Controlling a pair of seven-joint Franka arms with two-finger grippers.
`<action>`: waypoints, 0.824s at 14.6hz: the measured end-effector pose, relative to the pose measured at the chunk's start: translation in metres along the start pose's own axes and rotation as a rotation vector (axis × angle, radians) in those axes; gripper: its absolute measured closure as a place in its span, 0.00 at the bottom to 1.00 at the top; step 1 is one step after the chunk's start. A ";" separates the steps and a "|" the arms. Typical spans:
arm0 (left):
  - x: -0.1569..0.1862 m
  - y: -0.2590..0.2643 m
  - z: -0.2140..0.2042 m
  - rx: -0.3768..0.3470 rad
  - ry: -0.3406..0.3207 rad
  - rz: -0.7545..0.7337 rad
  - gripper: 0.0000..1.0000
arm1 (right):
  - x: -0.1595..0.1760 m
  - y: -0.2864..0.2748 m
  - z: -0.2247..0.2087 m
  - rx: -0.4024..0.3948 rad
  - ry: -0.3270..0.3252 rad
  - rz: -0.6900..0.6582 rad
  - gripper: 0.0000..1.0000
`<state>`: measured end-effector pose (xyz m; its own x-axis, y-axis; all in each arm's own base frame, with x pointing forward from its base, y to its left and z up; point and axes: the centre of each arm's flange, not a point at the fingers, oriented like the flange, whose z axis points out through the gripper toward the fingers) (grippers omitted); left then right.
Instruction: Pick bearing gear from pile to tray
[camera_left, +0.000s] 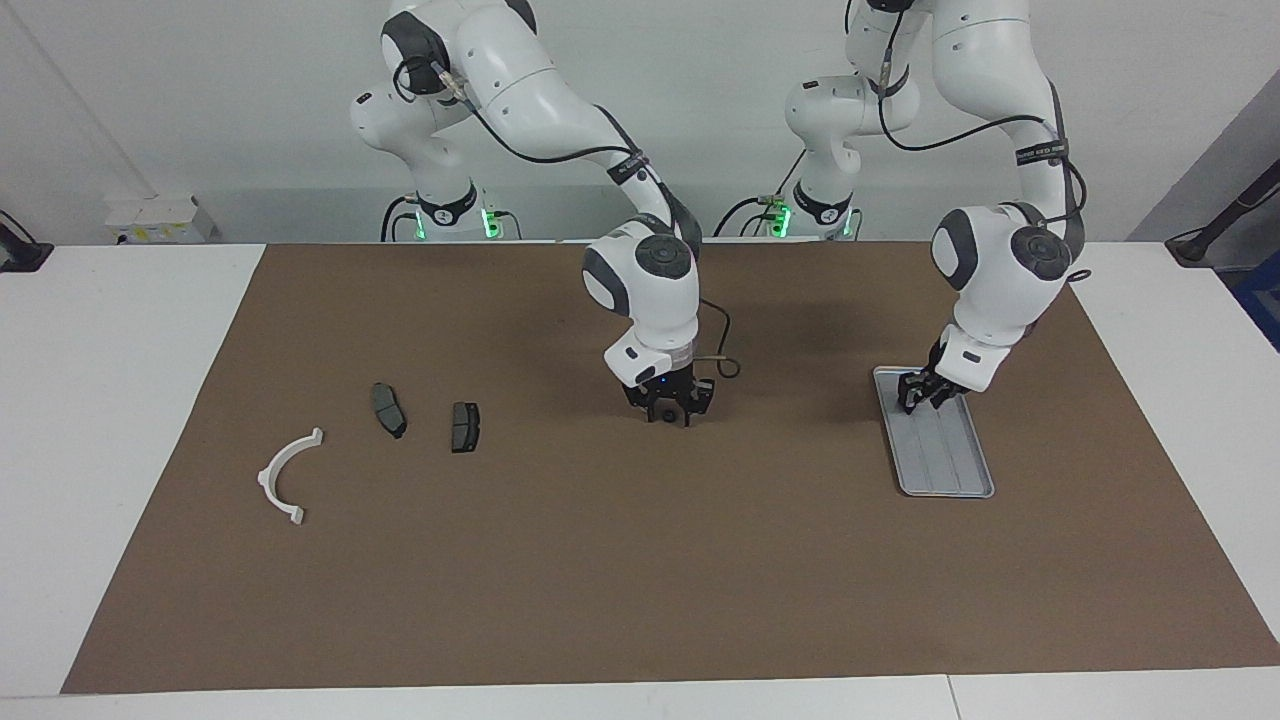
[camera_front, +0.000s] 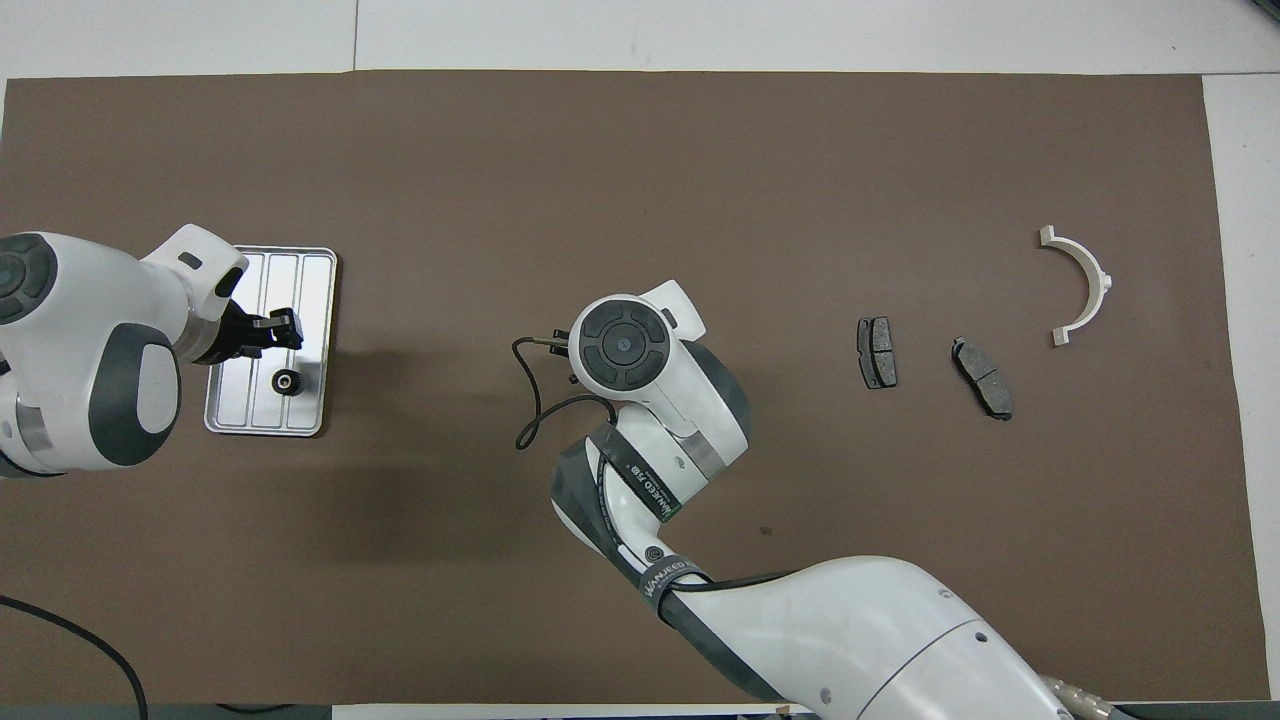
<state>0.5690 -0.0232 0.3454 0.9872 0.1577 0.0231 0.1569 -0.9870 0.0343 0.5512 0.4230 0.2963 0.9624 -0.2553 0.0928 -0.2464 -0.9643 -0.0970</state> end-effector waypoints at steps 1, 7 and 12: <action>-0.001 0.014 -0.002 -0.007 0.004 -0.025 0.49 | 0.004 -0.003 -0.008 0.000 0.001 0.010 0.30; -0.032 0.144 -0.017 -0.036 0.028 -0.155 0.50 | 0.091 0.040 -0.124 -0.032 0.021 0.022 0.30; -0.050 0.241 -0.027 -0.059 0.024 -0.232 0.50 | 0.159 0.142 -0.207 -0.065 0.015 -0.113 0.30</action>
<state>0.5569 -0.2679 0.3795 0.9237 0.3818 0.0313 0.3772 -0.9208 0.0993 0.6452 0.2313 0.5024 0.9828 -0.1453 0.1140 -0.1438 -0.9894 -0.0210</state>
